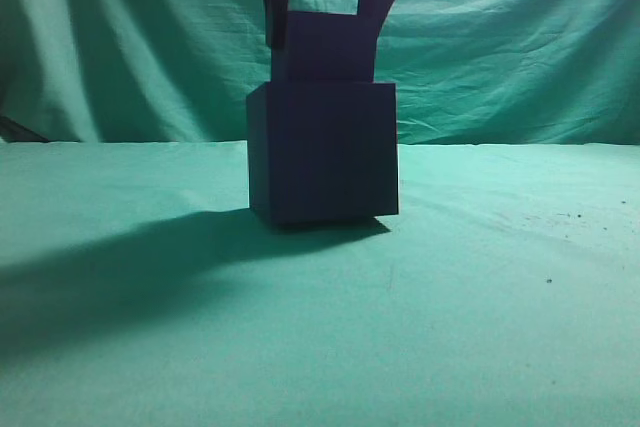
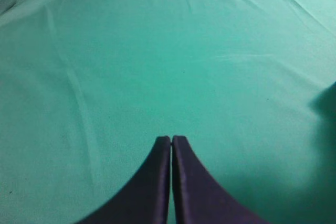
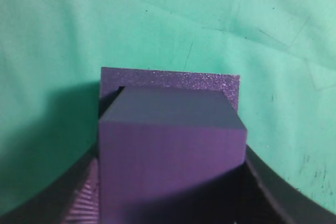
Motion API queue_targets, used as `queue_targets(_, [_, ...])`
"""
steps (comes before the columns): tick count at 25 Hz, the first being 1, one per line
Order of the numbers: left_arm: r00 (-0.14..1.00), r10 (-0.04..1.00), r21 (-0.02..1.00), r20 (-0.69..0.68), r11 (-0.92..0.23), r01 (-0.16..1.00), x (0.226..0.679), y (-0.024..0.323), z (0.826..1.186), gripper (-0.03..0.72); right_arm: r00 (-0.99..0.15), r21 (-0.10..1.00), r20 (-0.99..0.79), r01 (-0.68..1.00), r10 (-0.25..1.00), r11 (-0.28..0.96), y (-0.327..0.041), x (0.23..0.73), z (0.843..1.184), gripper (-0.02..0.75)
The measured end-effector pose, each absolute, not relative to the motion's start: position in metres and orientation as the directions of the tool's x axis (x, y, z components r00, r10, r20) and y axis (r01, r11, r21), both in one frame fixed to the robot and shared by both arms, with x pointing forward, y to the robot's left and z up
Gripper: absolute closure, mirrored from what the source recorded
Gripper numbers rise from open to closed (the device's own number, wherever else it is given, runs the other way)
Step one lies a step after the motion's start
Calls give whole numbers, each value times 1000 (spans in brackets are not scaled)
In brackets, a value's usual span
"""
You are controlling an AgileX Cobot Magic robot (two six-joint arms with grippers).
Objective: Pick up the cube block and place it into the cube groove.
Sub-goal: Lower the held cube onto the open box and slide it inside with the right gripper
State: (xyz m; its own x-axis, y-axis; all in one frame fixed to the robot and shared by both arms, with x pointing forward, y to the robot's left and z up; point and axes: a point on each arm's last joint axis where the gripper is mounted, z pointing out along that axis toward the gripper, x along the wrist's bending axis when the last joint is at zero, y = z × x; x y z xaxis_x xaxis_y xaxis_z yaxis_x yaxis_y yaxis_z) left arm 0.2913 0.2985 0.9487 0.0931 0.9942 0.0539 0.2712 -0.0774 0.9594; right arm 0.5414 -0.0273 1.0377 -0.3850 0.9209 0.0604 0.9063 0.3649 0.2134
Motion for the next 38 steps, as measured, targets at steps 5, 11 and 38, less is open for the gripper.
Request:
queue_targets(5, [93, 994, 959, 54, -77, 271, 291, 298, 949, 688, -384, 192, 71, 911, 921, 365, -29, 537, 1042, 305])
queue_targets(11, [93, 994, 959, 54, -77, 271, 291, 298, 949, 688, -378, 147, 74, 919, 923, 365, -30, 533, 1037, 305])
queue_targets(38, [93, 994, 959, 54, -77, 271, 291, 298, 949, 688, -452, 366, 59, 840, 890, 402, -38, 534, 1109, 489])
